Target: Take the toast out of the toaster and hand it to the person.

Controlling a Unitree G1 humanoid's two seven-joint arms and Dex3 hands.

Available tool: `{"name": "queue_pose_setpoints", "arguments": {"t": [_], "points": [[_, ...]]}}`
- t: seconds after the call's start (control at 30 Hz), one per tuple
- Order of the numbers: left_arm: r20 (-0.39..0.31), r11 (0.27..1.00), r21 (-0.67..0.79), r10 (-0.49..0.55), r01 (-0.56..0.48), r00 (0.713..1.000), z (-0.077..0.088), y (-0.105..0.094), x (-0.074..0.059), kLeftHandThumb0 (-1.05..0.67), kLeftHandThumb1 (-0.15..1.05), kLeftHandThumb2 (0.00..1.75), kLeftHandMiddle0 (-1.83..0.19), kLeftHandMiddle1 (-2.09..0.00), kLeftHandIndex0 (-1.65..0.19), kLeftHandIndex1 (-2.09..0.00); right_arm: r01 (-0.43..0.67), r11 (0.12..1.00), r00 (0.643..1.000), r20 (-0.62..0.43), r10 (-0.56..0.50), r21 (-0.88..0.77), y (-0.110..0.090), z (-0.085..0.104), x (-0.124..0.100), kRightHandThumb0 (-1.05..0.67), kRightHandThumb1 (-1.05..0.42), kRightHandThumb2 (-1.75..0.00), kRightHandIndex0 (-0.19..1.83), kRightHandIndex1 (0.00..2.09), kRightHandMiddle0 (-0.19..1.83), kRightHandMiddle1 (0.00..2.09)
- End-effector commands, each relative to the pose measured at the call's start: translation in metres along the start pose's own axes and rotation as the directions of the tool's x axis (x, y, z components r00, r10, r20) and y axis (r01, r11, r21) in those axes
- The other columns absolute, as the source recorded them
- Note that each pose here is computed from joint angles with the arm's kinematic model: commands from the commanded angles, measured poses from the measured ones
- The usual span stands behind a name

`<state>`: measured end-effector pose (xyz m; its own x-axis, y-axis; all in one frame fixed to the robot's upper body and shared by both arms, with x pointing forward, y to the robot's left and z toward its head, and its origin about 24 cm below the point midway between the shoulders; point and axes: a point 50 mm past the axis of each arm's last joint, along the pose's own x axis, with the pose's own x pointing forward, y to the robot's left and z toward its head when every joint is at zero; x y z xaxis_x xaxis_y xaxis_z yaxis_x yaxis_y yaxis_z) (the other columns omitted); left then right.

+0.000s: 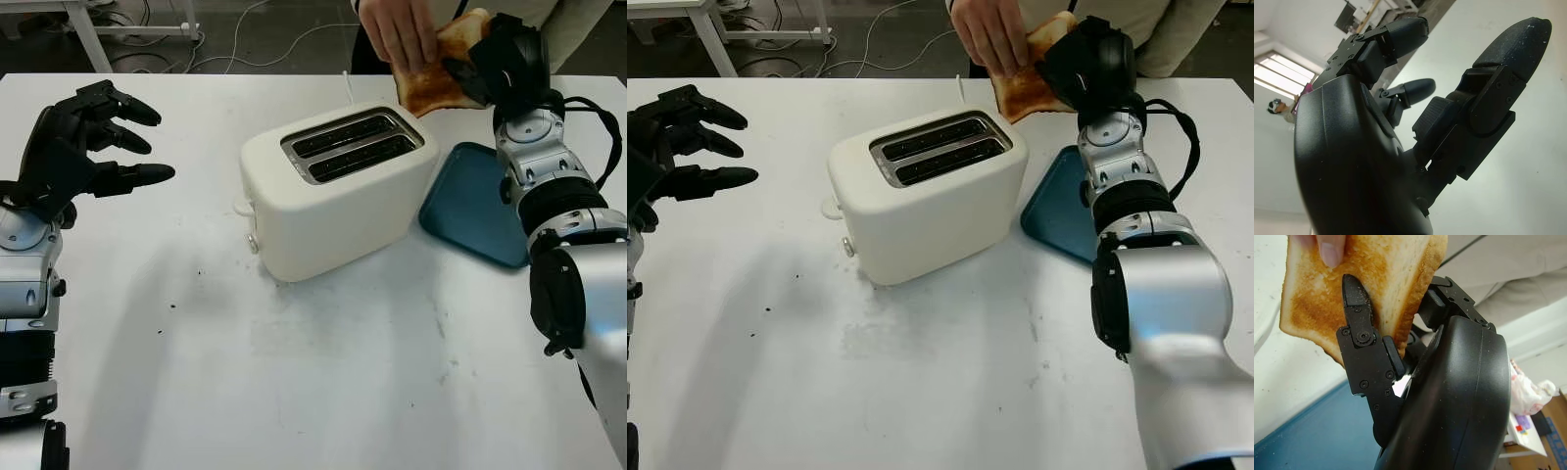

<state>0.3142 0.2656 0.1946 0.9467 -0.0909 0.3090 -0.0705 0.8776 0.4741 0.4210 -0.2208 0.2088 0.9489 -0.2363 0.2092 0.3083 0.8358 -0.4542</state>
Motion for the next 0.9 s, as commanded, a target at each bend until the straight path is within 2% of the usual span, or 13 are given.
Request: {"name": "queue_pose_setpoints", "arguments": {"t": [0.0, 0.17, 0.43, 0.53, 0.77, 0.87], "points": [[-0.002, 1.000, 0.005, 0.002, -0.002, 1.000, -0.0014, -0.0002, -0.0015, -1.05, 0.58, 0.00, -0.52, -1.25, -0.53, -1.13, 0.002, 1.000, 1.000, 0.016, -0.002, 0.008, -0.0030, 0.0022, 0.0008, -0.25, -0.92, -0.20, 0.91, 1.75, 0.67, 1.75], [-0.006, 1.000, 0.002, 0.002, -0.002, 1.000, -0.0008, -0.0003, -0.0016, -1.05, 0.58, 0.00, -0.52, -1.24, -0.53, -1.13, -0.001, 1.000, 1.000, 0.018, 0.002, -0.005, -0.0028, 0.0028, 0.0009, -0.28, -0.92, -0.21, 0.92, 1.75, 0.69, 1.75], [-0.002, 1.000, 0.002, 0.000, 0.000, 1.000, -0.0008, -0.0001, -0.0020, -1.05, 0.58, 0.00, -0.51, -1.26, -0.52, -1.13, -0.003, 1.000, 1.000, 0.027, 0.004, -0.010, -0.0024, 0.0034, 0.0008, -0.23, -0.92, -0.20, 0.92, 1.75, 0.68, 1.75], [-0.004, 1.000, 0.004, 0.003, -0.003, 1.000, -0.0007, -0.0002, -0.0022, -1.05, 0.58, 0.00, -0.51, -1.27, -0.52, -1.14, 0.000, 1.000, 1.000, 0.018, 0.000, 0.015, -0.0025, 0.0030, 0.0009, -0.23, -0.92, -0.21, 0.86, 1.75, 0.65, 1.75], [-0.007, 1.000, 0.005, 0.002, -0.002, 1.000, -0.0008, -0.0003, -0.0022, -1.05, 0.59, 0.00, -0.51, -1.26, -0.53, -1.13, -0.005, 1.000, 1.000, 0.016, 0.005, 0.005, -0.0030, 0.0028, 0.0011, -0.25, -0.92, -0.21, 0.90, 1.75, 0.68, 1.75], [-0.004, 1.000, 0.006, 0.003, -0.003, 1.000, -0.0008, -0.0004, -0.0021, -1.05, 0.58, 0.00, -0.51, -1.26, -0.53, -1.13, -0.006, 1.000, 1.000, 0.015, 0.006, 0.004, -0.0028, 0.0026, 0.0010, -0.26, -0.92, -0.20, 0.85, 1.75, 0.67, 1.75]]}}
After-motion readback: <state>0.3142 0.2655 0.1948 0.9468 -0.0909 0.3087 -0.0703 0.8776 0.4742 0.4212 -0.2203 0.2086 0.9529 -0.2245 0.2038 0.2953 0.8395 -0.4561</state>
